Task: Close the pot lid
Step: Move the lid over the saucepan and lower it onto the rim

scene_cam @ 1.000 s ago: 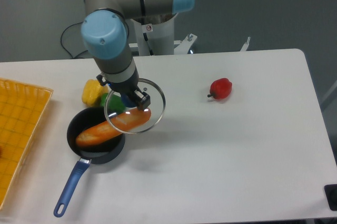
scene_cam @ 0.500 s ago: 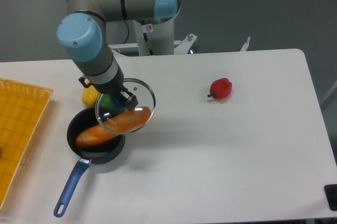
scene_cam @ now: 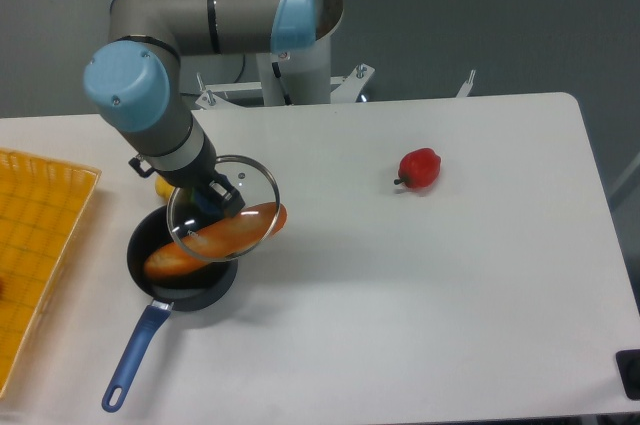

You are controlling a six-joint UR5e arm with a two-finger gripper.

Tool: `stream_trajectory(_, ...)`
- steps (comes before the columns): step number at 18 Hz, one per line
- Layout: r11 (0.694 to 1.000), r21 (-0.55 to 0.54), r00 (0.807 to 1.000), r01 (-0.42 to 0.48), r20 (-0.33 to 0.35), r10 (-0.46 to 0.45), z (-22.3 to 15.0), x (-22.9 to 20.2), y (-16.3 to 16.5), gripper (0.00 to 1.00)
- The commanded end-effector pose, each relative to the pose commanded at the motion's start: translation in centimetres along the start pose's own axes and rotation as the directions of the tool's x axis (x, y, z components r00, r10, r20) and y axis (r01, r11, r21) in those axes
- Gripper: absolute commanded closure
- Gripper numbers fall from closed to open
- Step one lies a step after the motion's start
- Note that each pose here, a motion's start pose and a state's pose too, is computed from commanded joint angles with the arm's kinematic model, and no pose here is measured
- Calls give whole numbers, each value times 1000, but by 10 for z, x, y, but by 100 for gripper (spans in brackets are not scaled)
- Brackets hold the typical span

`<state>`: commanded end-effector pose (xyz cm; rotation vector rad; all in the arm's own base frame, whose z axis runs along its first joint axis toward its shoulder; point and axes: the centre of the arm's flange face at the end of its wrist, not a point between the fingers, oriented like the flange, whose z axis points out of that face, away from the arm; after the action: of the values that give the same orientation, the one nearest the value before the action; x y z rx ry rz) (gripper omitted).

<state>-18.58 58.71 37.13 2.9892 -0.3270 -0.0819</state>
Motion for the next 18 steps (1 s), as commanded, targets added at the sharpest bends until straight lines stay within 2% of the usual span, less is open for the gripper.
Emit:
stream_trajectory(5, 1000, 22, 1000, 19, 20, -19, 8, 4, -17, 46)
stream_trajectory(18, 1000, 4, 1000, 21, 13, -21, 20, 13, -29, 46)
